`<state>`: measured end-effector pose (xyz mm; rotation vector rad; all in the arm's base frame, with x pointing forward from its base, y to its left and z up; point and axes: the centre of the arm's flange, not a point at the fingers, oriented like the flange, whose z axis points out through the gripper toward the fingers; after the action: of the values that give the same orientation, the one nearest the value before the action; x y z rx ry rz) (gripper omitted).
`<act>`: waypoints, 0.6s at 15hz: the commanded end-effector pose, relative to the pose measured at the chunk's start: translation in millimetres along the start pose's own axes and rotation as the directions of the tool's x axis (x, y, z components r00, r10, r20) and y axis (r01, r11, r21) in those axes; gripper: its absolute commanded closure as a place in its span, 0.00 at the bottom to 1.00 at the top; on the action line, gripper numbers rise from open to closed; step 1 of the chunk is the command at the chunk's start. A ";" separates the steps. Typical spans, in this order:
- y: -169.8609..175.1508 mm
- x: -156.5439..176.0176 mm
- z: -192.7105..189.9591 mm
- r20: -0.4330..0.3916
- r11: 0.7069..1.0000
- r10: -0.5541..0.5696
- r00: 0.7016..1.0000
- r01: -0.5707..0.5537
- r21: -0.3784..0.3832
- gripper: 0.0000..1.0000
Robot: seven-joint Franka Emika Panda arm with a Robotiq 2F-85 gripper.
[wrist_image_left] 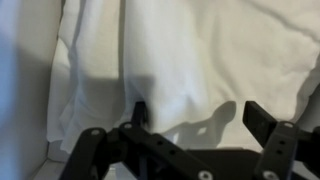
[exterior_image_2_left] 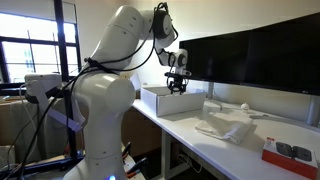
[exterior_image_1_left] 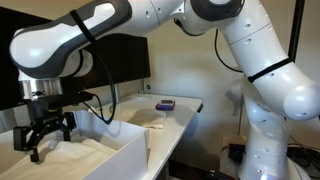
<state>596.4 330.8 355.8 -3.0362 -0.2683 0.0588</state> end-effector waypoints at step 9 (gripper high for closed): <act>32.7 5.4 19.3 0.072 0.997 0.079 0.994 -0.081 0.017 0.00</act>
<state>610.8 301.1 347.5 -3.0600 -0.1802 0.0912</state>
